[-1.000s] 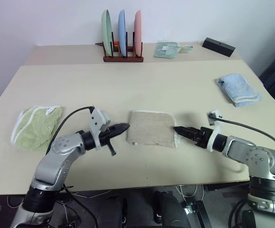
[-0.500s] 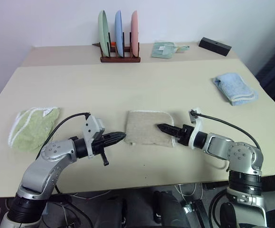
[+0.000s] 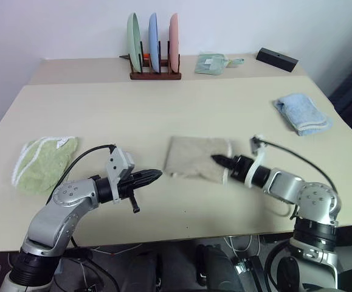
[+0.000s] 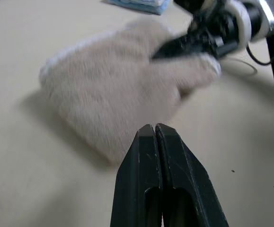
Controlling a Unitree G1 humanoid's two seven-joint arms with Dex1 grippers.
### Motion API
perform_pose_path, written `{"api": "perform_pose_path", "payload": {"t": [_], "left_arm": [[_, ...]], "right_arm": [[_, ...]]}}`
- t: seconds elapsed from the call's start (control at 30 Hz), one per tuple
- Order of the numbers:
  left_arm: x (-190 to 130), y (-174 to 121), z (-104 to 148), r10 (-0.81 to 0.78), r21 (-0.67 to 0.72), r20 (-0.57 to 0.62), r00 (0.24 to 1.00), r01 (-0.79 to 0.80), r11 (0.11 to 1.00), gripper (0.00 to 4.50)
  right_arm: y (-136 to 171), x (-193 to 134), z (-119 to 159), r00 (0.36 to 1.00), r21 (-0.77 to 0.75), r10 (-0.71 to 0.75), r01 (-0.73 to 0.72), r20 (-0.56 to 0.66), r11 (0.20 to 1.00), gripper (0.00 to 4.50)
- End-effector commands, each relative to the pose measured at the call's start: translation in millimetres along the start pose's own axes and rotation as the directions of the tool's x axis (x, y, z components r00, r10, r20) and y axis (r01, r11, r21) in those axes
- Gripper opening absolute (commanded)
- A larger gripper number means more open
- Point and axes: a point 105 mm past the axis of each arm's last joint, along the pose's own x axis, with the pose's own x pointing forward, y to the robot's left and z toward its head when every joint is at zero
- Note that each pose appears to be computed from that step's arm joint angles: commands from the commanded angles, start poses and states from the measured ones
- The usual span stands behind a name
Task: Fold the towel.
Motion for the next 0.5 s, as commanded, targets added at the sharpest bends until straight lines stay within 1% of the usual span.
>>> {"api": "perform_pose_path", "payload": {"t": [0.03,0.07,0.13,0.2,0.23,0.37,0.4,0.47,0.5], "left_arm": [[2.2,-3.0,10.6,-0.016,0.037,0.027,1.000,0.015,0.999,0.00],[2.5,-3.1,10.4,-0.018,0.038,0.027,0.999,0.017,0.999,0.00],[5.1,-4.2,9.8,-0.031,0.038,0.025,0.999,0.030,0.999,0.00],[9.3,-5.2,10.8,-0.047,0.040,0.030,0.998,0.046,0.998,0.00],[11.7,-5.1,11.4,-0.051,0.041,0.034,0.998,0.050,0.998,0.00],[17.6,-5.9,12.7,-0.067,0.047,0.040,0.997,0.066,0.997,0.00],[18.6,-6.2,13.1,-0.071,0.045,0.045,0.996,0.069,0.997,0.00],[20.5,-6.7,13.6,-0.076,0.042,0.051,0.996,0.074,0.996,0.00],[21.7,-7.2,13.4,-0.079,0.043,0.051,0.996,0.077,0.996,0.00]], "right_arm": [[7.3,-27.0,96.8,0.924,-0.028,-0.032,0.047,0.381,0.999,0.08],[5.4,-32.1,111.2,0.900,-0.011,-0.052,0.063,0.432,0.998,0.08],[-5.5,-44.0,144.8,0.836,0.046,-0.140,0.137,0.531,0.990,0.08],[-15.4,-53.6,173.4,0.774,0.108,-0.198,0.167,0.602,0.980,0.08],[-24.6,-58.1,186.3,0.737,0.163,-0.242,0.178,0.631,0.970,0.08],[-54.2,-68.4,210.7,0.647,0.308,-0.365,0.206,0.669,0.929,0.08],[-62.7,-72.7,216.5,0.621,0.348,-0.387,0.190,0.681,0.918,0.08],[-76.3,-78.7,222.6,0.585,0.405,-0.419,0.163,0.695,0.900,0.08],[-88.2,-81.0,220.5,0.569,0.450,-0.463,0.175,0.680,0.876,0.08]]}}
